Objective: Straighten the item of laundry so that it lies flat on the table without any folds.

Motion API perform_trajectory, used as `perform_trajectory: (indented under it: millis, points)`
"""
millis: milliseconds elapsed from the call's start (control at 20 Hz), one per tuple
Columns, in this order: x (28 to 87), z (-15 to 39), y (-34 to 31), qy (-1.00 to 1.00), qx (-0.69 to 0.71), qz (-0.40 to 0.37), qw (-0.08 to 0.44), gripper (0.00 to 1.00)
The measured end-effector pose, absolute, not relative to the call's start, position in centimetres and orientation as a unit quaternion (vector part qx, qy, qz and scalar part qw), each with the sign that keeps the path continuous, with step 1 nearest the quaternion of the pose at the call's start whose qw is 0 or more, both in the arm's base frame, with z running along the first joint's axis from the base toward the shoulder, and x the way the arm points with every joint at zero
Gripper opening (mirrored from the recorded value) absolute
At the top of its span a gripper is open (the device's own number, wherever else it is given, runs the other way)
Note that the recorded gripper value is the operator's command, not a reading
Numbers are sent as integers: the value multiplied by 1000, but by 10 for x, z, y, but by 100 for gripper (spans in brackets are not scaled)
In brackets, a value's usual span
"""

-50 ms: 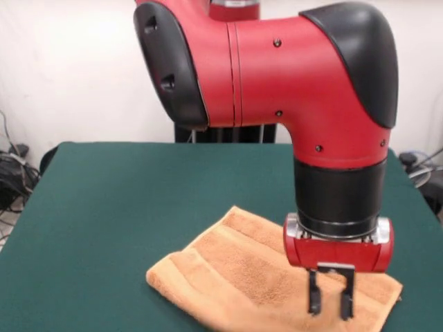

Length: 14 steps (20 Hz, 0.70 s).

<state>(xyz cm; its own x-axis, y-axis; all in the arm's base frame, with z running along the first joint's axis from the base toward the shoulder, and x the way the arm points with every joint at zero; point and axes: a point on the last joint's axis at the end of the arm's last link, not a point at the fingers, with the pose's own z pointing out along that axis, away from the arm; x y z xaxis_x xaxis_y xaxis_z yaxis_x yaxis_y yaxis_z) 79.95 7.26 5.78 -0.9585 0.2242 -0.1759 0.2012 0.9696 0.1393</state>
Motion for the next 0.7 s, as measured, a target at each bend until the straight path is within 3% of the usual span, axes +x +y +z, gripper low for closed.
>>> perform_trajectory:
  millis: [700]
  points:
    - [805,58,80,988,101,61,103,100]
